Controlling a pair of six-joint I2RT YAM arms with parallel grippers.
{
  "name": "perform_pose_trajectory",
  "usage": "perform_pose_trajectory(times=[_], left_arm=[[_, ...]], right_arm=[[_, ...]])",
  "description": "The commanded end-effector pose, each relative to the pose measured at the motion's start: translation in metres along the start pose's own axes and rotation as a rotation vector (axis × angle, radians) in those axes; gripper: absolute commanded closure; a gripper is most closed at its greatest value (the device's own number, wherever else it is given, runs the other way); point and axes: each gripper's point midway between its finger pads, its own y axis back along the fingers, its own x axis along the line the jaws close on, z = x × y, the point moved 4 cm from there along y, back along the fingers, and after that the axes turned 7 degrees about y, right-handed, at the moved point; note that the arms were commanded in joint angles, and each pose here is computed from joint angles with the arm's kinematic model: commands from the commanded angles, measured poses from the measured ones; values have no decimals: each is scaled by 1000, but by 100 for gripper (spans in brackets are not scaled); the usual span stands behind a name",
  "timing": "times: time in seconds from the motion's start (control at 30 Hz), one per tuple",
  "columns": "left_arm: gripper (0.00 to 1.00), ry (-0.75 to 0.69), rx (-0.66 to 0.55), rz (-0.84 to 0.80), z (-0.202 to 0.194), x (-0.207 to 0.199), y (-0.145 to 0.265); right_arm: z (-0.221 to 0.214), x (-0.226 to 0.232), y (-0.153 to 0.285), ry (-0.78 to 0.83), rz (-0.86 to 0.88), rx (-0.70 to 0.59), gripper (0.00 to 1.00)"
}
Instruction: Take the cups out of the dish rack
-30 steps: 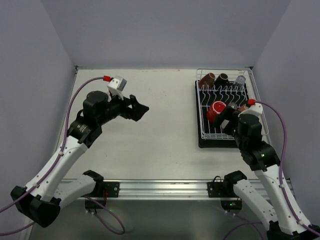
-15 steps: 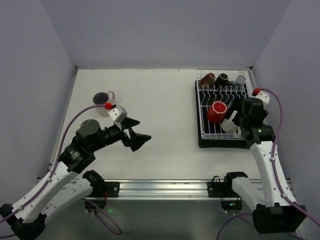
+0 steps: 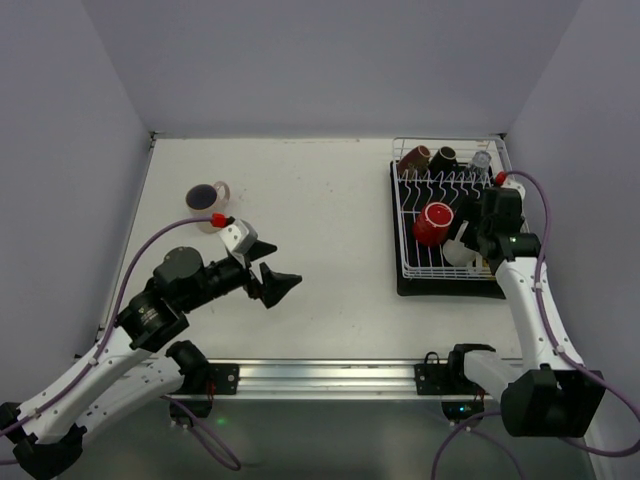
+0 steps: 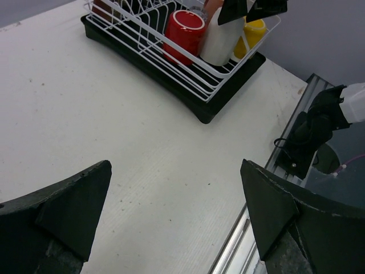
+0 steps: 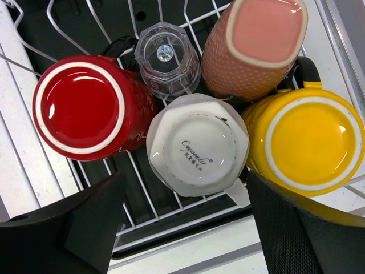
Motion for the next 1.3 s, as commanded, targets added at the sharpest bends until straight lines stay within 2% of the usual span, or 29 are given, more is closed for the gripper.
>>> perform_pose_trajectory(times=[0.0,0.67,0.8,0.83,0.87,0.97,1.0,1.27], left_arm=[[0,-29,-11,19,2,2,0],[0,-31,0,63,0,10,-4],[0,-30,-1,71,0,11,-4],[0,-29,3,73,-1,12,-5],[0,-30,1,75,0,12,-5],[0,-25,-1,82,0,13,-5],[0,-19,-2,82,0,13,-5],[1,50,-3,-29,7,-6,-12]], right_arm=[[19,0,1,18,-2,-47,12],[15,-3,-38,50,-72,34,7],[13,-1,-42,49,-67,49,11],[14,-1,-42,46,-68,46,16],[15,-1,-41,39,-67,41,40],[23,-1,-30,13,-59,-11,63],[26,-2,-25,7,-58,-31,68],[57,-2,43,-78,41,-281,85]])
